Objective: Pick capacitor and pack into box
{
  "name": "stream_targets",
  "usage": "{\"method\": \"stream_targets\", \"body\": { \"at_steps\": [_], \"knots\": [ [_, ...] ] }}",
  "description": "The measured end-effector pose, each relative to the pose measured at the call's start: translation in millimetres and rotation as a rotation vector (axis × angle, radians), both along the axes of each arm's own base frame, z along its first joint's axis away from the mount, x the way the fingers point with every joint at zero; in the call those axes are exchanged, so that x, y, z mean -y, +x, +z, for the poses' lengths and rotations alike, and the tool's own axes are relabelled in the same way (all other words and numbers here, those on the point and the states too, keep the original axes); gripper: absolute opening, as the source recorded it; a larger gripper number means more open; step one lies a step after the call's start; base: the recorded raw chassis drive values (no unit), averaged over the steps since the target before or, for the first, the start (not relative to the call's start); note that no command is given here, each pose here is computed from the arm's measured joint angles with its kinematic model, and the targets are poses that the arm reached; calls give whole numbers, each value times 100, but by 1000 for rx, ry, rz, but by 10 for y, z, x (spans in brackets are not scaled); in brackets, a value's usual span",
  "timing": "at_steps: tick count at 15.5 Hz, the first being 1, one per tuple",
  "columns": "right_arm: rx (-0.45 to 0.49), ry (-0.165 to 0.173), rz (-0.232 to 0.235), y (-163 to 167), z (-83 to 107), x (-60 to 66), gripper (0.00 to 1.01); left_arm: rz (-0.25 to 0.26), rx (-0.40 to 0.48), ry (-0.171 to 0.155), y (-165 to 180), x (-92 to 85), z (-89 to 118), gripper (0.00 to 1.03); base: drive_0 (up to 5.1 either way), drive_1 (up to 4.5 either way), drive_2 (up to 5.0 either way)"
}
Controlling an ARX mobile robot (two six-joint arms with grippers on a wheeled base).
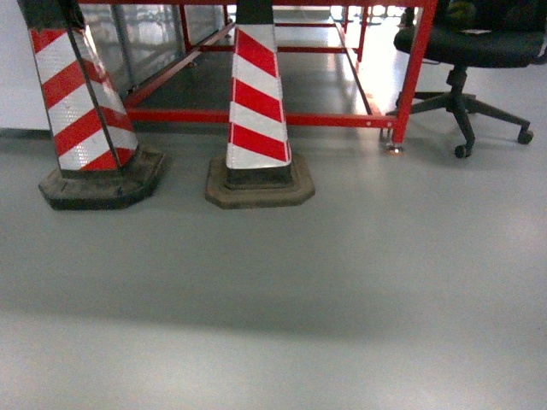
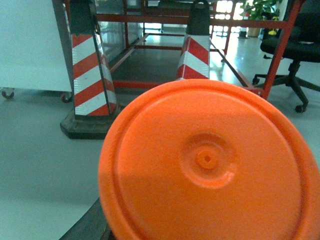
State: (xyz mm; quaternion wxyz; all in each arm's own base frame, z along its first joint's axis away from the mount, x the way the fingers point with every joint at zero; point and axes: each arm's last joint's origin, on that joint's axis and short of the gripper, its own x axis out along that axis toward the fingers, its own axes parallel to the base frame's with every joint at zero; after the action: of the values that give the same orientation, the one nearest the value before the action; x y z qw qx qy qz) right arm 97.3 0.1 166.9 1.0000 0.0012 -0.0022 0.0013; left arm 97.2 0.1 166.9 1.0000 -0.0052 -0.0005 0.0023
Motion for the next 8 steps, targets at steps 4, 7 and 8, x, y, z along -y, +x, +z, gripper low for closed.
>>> {"method": "stream_targets", "body": {
  "at_steps": [4, 7, 8],
  "knots": [
    [-2, 0, -1, 0, -2, 0, 98, -4, 0, 0, 0, 1, 0, 45, 0, 0, 0],
    [-4, 0, -1, 0, -4, 0, 98, -3, -1, 0, 0, 1, -1, 45, 3, 436, -431],
    [-1, 0, -1, 0, -1, 0, 98, -3, 1, 0, 0, 1, 1, 45, 4, 438, -429]
  ]
}}
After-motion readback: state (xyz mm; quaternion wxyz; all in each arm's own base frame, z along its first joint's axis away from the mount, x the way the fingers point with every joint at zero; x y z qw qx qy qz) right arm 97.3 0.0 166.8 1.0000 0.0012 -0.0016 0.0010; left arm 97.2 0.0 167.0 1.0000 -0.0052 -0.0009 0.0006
